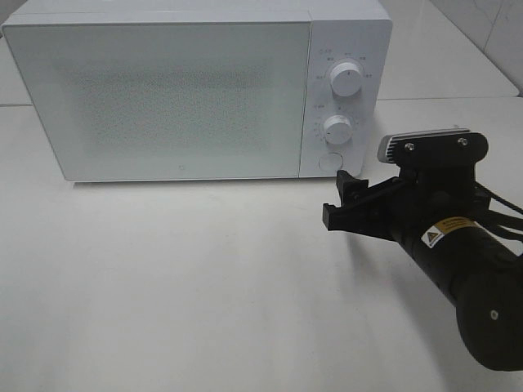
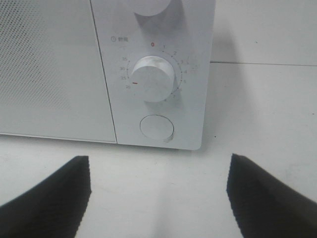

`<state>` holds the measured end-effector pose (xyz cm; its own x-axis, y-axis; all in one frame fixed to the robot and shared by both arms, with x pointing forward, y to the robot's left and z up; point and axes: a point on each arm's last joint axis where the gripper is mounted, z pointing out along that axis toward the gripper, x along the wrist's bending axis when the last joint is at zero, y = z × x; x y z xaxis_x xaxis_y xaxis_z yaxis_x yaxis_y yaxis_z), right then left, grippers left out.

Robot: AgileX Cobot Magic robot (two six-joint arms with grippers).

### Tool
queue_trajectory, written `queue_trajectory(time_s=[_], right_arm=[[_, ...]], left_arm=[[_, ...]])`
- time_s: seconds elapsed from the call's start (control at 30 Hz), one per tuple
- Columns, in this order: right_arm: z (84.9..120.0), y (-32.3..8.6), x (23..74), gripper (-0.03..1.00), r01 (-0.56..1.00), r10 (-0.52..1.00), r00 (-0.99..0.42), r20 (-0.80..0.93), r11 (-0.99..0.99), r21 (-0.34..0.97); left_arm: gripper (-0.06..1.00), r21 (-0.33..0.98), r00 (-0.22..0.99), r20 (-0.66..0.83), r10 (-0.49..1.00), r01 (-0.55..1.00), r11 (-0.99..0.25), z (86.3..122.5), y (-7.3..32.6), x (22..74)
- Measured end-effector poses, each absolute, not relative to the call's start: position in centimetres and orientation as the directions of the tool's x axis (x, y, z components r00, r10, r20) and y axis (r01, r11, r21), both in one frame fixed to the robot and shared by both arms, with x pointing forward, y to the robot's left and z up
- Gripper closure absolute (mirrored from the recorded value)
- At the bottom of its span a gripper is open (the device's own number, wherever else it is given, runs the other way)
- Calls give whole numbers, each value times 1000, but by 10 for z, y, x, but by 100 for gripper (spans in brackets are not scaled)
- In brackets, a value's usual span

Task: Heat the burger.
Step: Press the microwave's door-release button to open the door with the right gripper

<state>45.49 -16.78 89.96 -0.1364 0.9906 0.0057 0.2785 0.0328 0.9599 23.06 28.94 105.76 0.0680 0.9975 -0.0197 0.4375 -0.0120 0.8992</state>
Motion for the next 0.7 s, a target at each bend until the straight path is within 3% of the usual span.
queue_trajectory(time_s=[0.2,0.4,0.5,0.57,0.7], right_arm=[[900,-164,458,24,288,988,-97,123,-91,953],[899,-165,458,29,301,925,-6,379,-360,883],[899,-166,458,36,289,792,81,605,-599,747],[899,-166,458,37,283,755,99,649,-646,709],[899,-166,458,50,234,497,188,847,-860,453]], left_arm=[[-3,899,68,-20,997,437,-12,1058,289,231],[-3,899,68,-20,997,437,-12,1058,289,231],[-3,899,68,-20,997,437,-12,1058,289,231],[-3,899,68,-20,997,437,-12,1058,289,231],[-3,899,68,-20,997,437,-12,1058,289,231]])
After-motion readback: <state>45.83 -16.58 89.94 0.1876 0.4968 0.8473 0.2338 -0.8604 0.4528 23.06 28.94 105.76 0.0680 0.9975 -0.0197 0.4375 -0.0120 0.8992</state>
